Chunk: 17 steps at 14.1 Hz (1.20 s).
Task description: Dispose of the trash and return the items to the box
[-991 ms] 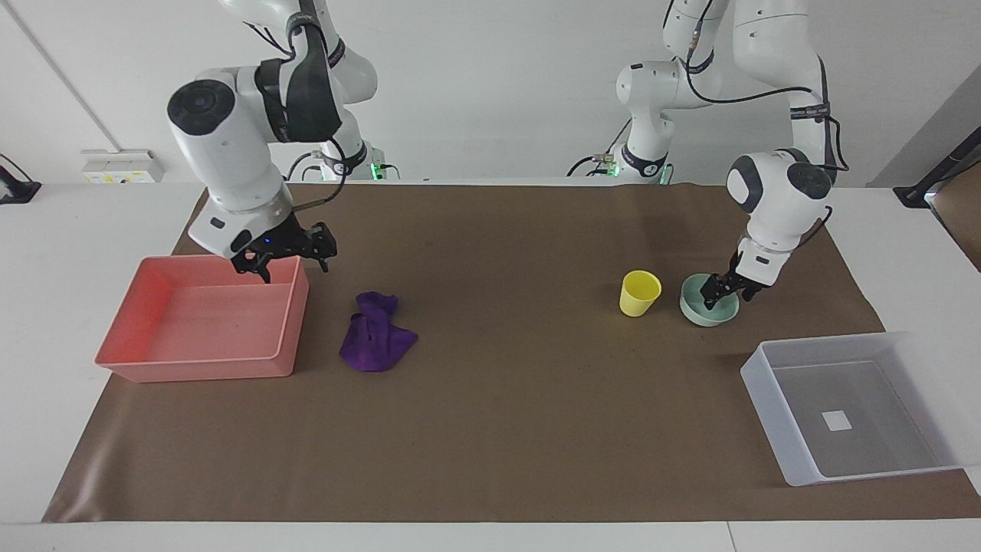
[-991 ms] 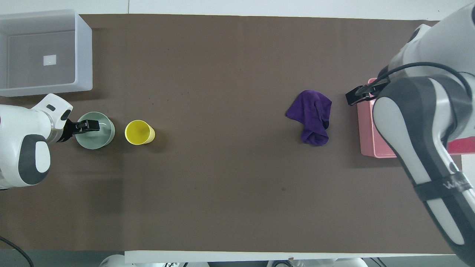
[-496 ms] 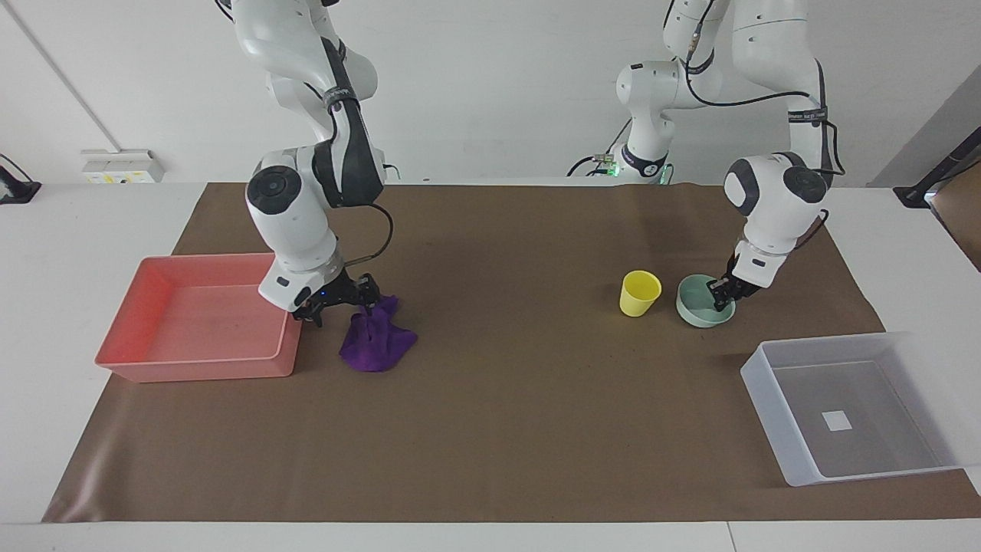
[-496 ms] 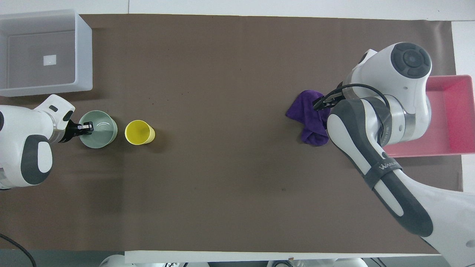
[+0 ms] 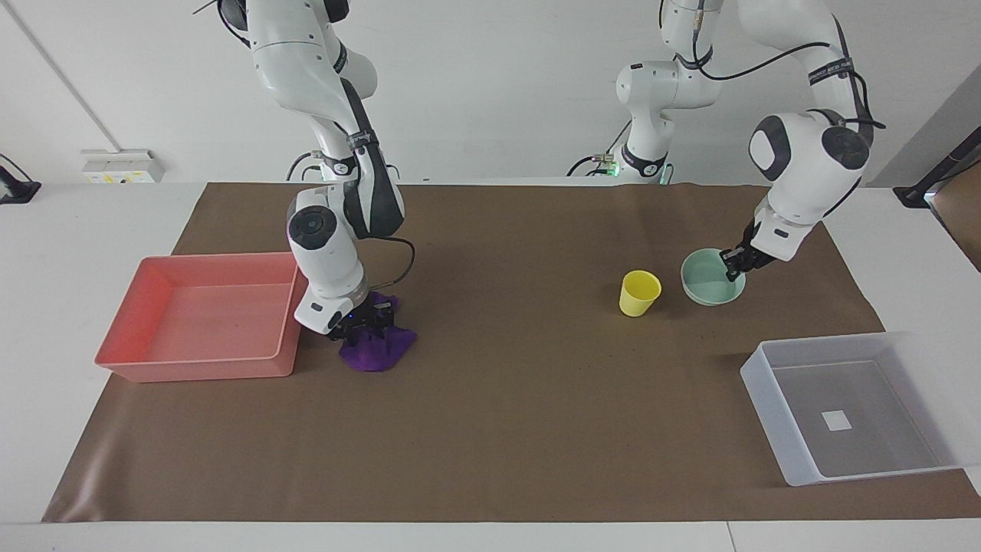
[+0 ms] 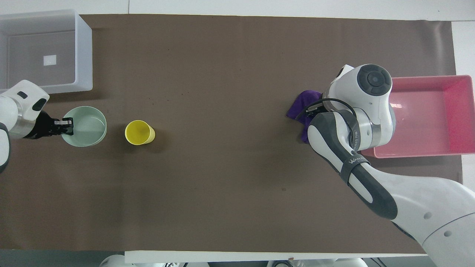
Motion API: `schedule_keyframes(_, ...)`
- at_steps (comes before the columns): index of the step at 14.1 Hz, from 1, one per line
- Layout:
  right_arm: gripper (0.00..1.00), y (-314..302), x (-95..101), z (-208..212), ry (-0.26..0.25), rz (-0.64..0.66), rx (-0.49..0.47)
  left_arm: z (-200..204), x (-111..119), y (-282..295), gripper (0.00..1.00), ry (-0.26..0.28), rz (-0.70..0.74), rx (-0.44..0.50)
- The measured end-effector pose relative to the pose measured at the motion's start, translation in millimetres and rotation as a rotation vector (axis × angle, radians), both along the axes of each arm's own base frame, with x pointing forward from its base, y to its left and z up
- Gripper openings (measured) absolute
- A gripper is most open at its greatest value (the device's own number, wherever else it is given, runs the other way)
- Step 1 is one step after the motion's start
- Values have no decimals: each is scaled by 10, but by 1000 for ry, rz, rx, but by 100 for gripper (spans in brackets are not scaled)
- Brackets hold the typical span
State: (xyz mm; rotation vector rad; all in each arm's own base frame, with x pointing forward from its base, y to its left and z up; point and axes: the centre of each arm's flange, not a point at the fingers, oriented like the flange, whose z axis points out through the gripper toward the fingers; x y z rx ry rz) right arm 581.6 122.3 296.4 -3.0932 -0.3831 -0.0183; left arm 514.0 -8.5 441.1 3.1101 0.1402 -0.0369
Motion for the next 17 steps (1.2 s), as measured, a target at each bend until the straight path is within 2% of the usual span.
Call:
schedule_keyframes(3, 12, -12, 35, 100, -18, -3, 4, 630, 377, 355, 4, -65, 107, -74)
schedule_keyframes(4, 10, -44, 68, 195, -26, -9, 5, 736, 544, 562, 4, -89, 141, -77)
schedule_keyframes(7, 10, -260, 184, 821, -12, -45, 5, 661, 1178, 1046, 4, -136, 214, -58)
schedule_keyframes(9, 10, -546, 198, 1315, -15, -89, 7, 367, 1601, 1200, 4, -169, 232, -42)
schedule_keyframes(11, 10, -859, 139, 1637, -24, -130, 7, -27, 1903, 1242, 4, -220, 237, -23)
schedule_keyframes(13, 10, -1280, 72, 1763, -19, -150, 2, -465, 2044, 1259, 4, -236, 240, -11)
schedule_keyframes(16, 10, -2231, -75, 1620, 4, -183, -1, -868, 2143, 1279, 4, -260, 244, 2)
schedule_keyframes(17, 10, -2473, -148, 1520, 9, -194, -1, -943, 2160, 1283, 12, -286, 245, 8)
